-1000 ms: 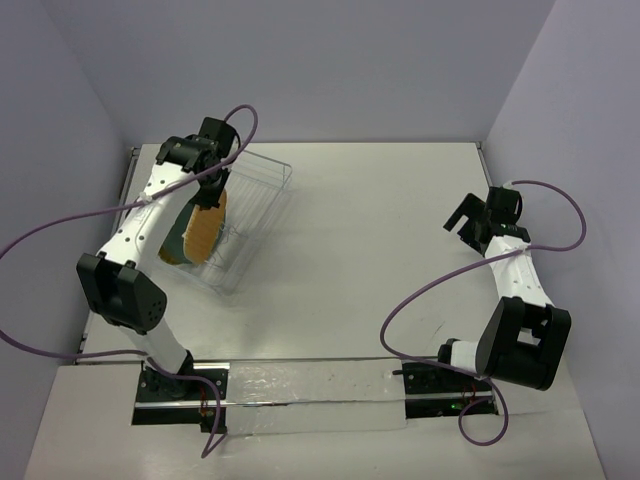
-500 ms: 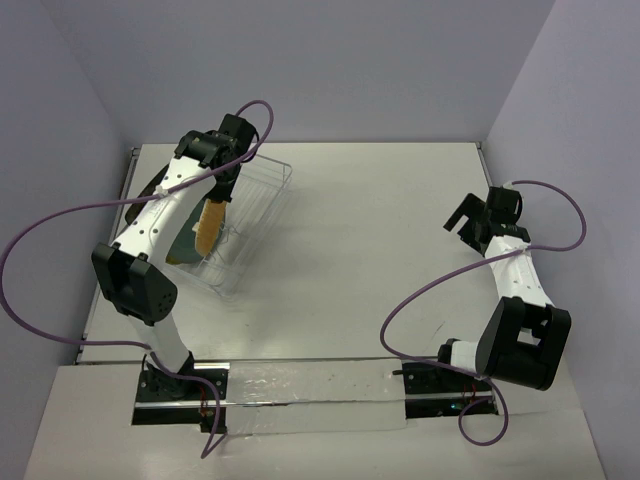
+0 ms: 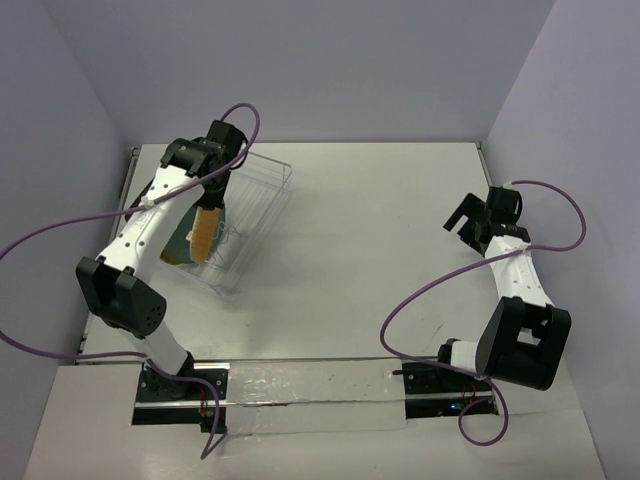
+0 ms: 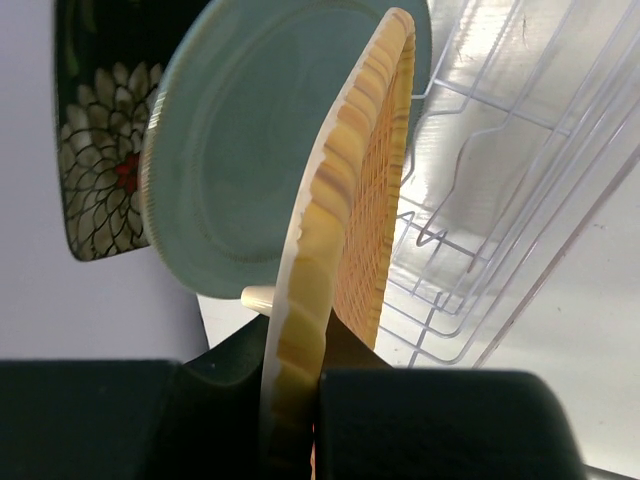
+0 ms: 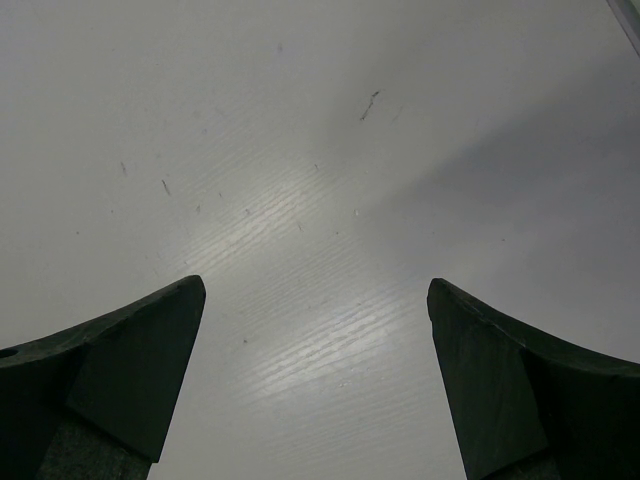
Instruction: Load the plates into the dish rack
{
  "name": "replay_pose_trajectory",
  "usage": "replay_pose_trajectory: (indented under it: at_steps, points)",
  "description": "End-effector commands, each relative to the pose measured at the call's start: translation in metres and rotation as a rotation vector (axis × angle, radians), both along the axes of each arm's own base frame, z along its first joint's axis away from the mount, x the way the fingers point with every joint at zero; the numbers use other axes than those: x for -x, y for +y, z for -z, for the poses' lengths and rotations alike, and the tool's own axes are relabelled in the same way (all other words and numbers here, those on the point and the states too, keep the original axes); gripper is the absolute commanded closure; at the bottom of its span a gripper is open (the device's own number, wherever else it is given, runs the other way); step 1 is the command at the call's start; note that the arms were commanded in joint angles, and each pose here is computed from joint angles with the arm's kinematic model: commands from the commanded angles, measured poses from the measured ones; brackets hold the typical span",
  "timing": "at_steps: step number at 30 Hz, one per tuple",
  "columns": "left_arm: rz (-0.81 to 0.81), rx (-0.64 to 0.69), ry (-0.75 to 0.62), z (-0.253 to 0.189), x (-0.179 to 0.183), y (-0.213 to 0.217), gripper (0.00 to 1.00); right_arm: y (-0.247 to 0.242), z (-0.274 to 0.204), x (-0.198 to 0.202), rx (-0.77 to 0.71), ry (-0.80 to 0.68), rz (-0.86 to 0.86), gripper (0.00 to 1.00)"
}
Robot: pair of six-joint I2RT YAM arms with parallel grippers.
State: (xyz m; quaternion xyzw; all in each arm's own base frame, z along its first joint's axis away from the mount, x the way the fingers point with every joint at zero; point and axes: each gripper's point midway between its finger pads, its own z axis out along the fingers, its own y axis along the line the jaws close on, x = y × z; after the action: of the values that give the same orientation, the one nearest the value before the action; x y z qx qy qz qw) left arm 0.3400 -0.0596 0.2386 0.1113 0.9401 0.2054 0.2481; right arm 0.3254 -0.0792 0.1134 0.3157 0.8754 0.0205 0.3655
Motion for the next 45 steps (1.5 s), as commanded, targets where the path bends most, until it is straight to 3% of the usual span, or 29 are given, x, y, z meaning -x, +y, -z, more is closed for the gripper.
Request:
replay_pose_trajectory:
  at_steps: [1, 32, 39, 41, 45]
  points:
    - [-0.052, 0.023, -0.107, -0.026, 0.004, 0.014, 0.96, -0.001, -0.017, -0.011, 0.020, -0.063, -0.004, 0.00]
    - [-0.022, 0.002, 0.040, 0.033, -0.033, -0.004, 0.96, -0.004, -0.010, -0.011, 0.036, -0.038, 0.008, 0.00]
    - [-0.049, -0.020, 0.066, 0.047, -0.036, 0.003, 0.87, -0.005, -0.008, -0.011, 0.038, -0.028, 0.009, 0.00]
    - [-0.053, -0.028, 0.065, 0.048, -0.038, 0.004, 0.75, -0.005, -0.007, -0.011, 0.037, -0.026, 0.009, 0.00]
    - [-0.061, -0.036, 0.058, 0.047, -0.042, 0.006, 0.61, -0.005, -0.007, -0.011, 0.038, -0.025, 0.008, 0.00]
